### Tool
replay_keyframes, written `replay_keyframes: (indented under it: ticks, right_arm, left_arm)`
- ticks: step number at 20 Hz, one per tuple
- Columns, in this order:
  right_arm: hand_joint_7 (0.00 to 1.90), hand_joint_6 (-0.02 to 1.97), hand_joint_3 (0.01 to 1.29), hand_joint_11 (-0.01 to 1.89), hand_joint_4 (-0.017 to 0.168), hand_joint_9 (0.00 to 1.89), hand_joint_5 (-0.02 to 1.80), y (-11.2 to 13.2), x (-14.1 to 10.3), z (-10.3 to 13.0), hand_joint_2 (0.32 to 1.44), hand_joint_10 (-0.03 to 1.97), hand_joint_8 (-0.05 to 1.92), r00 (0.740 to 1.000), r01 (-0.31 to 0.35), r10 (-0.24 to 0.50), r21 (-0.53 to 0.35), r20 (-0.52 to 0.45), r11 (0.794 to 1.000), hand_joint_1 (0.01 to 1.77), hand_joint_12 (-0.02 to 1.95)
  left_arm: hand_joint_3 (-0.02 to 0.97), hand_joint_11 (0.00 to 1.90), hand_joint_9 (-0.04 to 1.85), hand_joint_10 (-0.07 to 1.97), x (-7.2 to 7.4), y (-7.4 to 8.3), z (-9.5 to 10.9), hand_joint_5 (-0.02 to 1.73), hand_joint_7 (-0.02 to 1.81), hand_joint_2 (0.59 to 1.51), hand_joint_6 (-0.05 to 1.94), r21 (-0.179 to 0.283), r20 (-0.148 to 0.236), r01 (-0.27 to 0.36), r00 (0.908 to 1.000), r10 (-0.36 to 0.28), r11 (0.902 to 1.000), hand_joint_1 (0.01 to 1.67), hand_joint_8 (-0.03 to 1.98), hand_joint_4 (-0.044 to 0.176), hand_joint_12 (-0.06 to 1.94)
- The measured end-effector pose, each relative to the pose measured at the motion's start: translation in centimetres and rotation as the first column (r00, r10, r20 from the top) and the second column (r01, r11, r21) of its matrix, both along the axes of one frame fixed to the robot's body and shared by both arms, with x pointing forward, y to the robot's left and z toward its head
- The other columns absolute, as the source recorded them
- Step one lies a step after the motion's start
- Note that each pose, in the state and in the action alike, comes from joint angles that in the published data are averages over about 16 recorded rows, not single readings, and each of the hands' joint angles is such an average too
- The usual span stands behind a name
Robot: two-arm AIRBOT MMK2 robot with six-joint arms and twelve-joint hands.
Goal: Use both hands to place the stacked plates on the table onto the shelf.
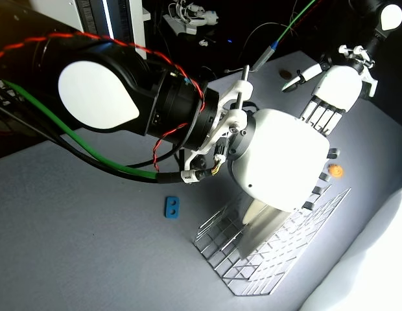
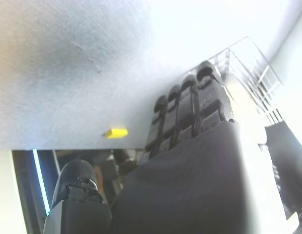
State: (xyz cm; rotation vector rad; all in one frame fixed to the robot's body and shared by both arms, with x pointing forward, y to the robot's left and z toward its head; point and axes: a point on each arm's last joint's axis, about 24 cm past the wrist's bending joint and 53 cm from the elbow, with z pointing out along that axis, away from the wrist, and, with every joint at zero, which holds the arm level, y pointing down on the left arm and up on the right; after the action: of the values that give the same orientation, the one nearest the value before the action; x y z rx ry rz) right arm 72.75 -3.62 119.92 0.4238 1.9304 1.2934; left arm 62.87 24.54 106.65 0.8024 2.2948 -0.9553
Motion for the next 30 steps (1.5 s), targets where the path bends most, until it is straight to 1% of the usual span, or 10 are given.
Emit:
replay_keyframes:
  ticks: [4,5,7,10,14,17,21,26,30]
  right_arm:
    - [1.11,0.86,0.01,0.83,-0.012,1.15,0.89,0.0,-0.1,-0.6,0.99,0.24,0.78,1.0,-0.008,0.008,-0.02,0.011,1.0,1.29,1.04]
    - [1.1,0.87,0.01,0.82,-0.012,1.16,0.88,0.0,-0.1,-0.7,0.99,0.19,0.76,1.0,-0.009,0.01,-0.024,0.013,1.0,1.28,1.04]
    - [1.09,0.89,0.01,0.8,-0.012,1.17,0.87,0.0,-0.1,-1.0,1.01,0.09,0.68,1.0,-0.011,0.012,-0.031,0.016,0.999,1.26,1.05]
    - [1.09,0.89,0.01,0.78,-0.012,1.17,0.86,0.0,-0.1,-1.1,1.02,0.06,0.54,1.0,-0.014,0.015,-0.036,0.02,0.999,1.24,1.06]
    - [1.08,0.71,0.01,0.75,-0.009,1.15,0.86,0.0,-0.2,-1.2,1.03,0.04,0.35,1.0,-0.018,0.019,-0.032,0.022,0.999,1.22,1.07]
    - [1.07,0.55,0.01,0.72,-0.007,1.13,0.86,0.1,-0.3,-1.3,1.04,0.03,0.2,1.0,-0.02,0.02,-0.028,0.023,0.999,1.2,1.07]
    - [1.04,0.34,0.01,0.67,-0.005,1.09,0.86,0.0,-0.3,-1.3,1.05,0.02,0.02,1.0,-0.02,0.02,-0.023,0.023,1.0,1.16,1.07]
    - [0.96,0.08,0.01,0.55,-0.001,0.98,0.81,-0.1,-0.3,-0.5,1.05,0.02,0.01,0.999,-0.018,0.019,-0.011,0.034,1.0,1.07,1.12]
    - [0.87,0.05,0.01,0.44,-0.001,0.89,0.75,-0.3,-0.7,0.8,1.04,0.02,0.01,0.998,-0.025,0.025,-0.01,0.06,1.0,1.0,1.16]
  left_arm:
    - [0.012,0.02,0.02,-0.05,-0.1,-0.5,0.3,0.02,0.02,1.103,0.01,-0.011,0.013,0.018,0.9998,-0.018,0.9998,0.02,-0.01,-0.002,0.01]
    - [0.012,0.02,0.02,-0.05,-0.1,-0.7,0.4,0.02,0.02,1.103,0.01,-0.014,0.017,0.024,0.9996,-0.024,0.9996,0.02,-0.01,-0.002,0.01]
    - [0.012,0.02,0.02,-0.05,-0.2,-1.1,0.6,0.02,0.02,1.104,0.01,-0.019,0.026,0.039,0.9989,-0.039,0.999,0.02,-0.01,-0.001,0.01]
    - [0.012,0.02,0.02,-0.05,-0.4,-1.8,1.0,0.02,0.02,1.103,0.01,-0.032,0.043,0.069,0.9968,-0.068,0.9971,0.02,-0.01,-0.001,0.01]
    - [0.012,0.02,0.01,-0.05,-1.1,-3.1,1.7,0.02,0.02,1.103,0.01,-0.055,0.067,0.12,0.9909,-0.116,0.9912,0.02,-0.01,0.0,0.01]
    - [0.012,0.02,0.02,-0.06,-1.8,-4.2,2.2,0.02,0.02,1.104,0.01,-0.073,0.09,0.166,0.9831,-0.16,0.9834,0.02,-0.01,0.001,0.01]
    - [0.013,0.02,0.02,-0.06,-3.0,-6.0,3.3,0.02,0.02,1.104,0.01,-0.102,0.124,0.228,0.9686,-0.215,0.9682,0.02,-0.01,0.003,0.01]
    - [0.013,0.02,0.02,-0.05,-4.2,-7.9,4.6,0.02,0.01,1.103,0.01,-0.134,0.164,0.287,0.9503,-0.264,0.9485,0.02,-0.01,0.005,0.01]
    - [0.014,0.02,0.02,-0.05,-4.8,-8.9,5.4,0.02,0.02,1.103,0.01,-0.147,0.191,0.315,0.939,-0.286,0.9374,0.02,-0.01,0.007,0.01]
